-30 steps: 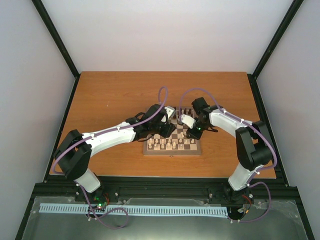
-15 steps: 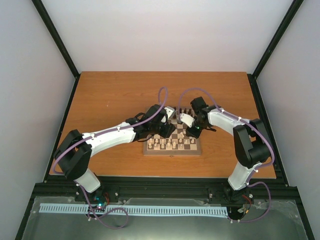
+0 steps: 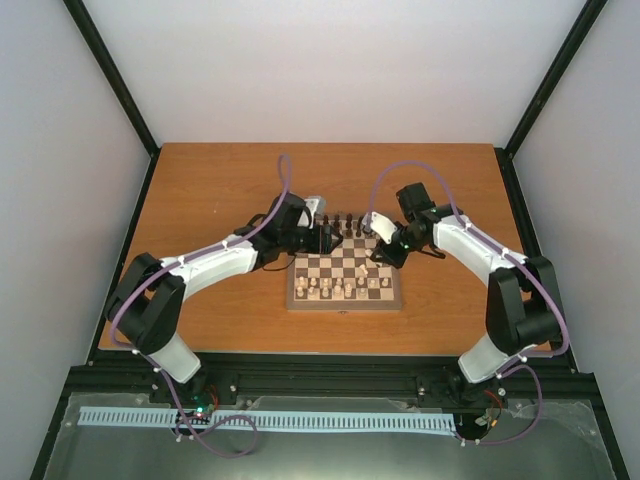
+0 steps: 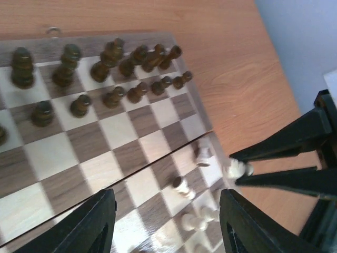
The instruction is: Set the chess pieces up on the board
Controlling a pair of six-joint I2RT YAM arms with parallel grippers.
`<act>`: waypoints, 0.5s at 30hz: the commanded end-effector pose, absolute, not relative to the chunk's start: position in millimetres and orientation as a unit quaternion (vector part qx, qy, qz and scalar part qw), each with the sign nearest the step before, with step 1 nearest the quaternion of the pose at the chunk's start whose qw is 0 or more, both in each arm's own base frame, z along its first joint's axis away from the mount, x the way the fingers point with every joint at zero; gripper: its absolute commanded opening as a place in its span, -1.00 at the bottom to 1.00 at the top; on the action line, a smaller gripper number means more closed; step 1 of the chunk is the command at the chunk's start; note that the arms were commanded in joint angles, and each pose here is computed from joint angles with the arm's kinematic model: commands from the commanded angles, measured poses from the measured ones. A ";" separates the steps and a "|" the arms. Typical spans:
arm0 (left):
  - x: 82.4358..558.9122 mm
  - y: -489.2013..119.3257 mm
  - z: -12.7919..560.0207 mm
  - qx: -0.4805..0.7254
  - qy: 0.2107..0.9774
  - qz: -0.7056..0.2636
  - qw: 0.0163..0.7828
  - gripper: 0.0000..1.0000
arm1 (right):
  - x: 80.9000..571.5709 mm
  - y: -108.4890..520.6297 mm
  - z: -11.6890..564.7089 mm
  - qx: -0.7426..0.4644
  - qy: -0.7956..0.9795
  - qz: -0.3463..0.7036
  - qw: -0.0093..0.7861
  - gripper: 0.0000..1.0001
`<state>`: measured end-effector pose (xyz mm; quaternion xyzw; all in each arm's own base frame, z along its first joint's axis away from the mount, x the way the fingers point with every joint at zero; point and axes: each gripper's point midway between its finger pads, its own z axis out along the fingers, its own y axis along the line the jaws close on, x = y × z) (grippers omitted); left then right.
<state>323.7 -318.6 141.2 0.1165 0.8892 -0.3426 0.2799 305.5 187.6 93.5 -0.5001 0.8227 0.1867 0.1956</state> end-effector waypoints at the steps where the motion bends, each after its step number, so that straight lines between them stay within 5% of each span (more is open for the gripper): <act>1: 315.2 -354.8 170.1 0.112 0.847 -0.466 0.230 0.11 | 305.2 203.3 132.1 -0.505 0.796 0.225 0.246 -0.71; 15: 307.6 -384.8 177.1 0.112 0.807 -0.556 0.166 -0.11 | 298.6 214.2 167.5 -0.504 0.771 0.258 0.291 -0.69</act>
